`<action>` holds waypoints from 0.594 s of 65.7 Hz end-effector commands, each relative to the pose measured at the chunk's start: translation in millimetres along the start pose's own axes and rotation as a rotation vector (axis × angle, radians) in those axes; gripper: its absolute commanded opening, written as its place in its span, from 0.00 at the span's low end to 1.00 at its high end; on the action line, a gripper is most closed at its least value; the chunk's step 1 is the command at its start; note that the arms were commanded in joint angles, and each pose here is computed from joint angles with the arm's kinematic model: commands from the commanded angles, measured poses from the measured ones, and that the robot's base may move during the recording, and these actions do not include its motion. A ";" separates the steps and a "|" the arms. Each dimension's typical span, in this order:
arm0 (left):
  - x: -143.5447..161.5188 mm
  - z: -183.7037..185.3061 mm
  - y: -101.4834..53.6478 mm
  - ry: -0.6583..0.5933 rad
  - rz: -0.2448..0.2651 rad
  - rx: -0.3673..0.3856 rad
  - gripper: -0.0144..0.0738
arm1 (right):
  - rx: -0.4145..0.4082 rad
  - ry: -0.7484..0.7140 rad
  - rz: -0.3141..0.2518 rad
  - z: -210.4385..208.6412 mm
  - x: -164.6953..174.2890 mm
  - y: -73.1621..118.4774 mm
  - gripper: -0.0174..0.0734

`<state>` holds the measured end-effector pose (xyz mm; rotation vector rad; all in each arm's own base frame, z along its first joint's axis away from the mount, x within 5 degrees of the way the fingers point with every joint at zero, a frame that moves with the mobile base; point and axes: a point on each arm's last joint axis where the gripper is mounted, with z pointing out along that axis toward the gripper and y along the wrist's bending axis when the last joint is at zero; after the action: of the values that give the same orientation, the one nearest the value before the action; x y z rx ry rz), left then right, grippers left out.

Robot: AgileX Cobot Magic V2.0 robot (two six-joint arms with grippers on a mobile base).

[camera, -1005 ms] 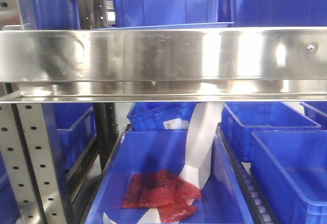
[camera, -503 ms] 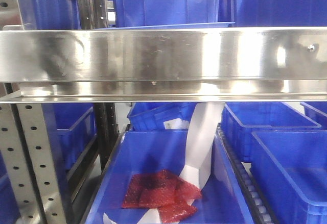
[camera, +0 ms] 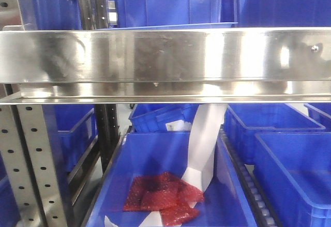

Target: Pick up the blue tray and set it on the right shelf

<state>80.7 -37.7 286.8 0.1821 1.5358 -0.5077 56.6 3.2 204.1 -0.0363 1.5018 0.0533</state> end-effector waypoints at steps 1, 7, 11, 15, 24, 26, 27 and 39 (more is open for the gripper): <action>-16.3 -0.6 -6.1 -0.103 -0.004 0.053 0.11 | -0.003 -0.131 -0.008 -3.0 -16.8 0.4 0.25; -15.5 -0.5 -6.0 -0.100 -0.001 0.051 0.11 | -0.003 -0.131 -0.008 -3.0 -16.8 0.4 0.25; -16.4 -1.9 -5.4 -0.110 0.002 0.044 0.11 | -0.003 -0.131 -0.008 -3.0 -16.8 0.4 0.25; -18.5 -5.9 -4.0 -0.136 0.008 0.027 0.11 | -0.003 -0.131 -0.008 -3.0 -16.8 0.4 0.25; -0.4 -19.5 11.4 -0.119 0.159 -0.145 0.11 | -0.003 -0.131 -0.008 -3.0 -16.8 0.4 0.25; 6.5 -23.1 14.9 -0.124 0.175 -0.182 0.11 | -0.003 -0.131 -0.008 -3.0 -16.8 0.4 0.25; 10.6 -25.3 16.8 -0.129 0.177 -0.202 0.11 | -0.003 -0.131 -0.008 -3.0 -16.8 0.4 0.25; 50.8 -40.7 28.3 -0.159 0.164 -0.310 0.11 | -0.003 -0.131 -0.008 -3.0 -16.8 0.4 0.25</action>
<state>58.1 -8.3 225.7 0.0619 1.5134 -0.1593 56.5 3.2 204.2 -0.0379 1.5011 0.0516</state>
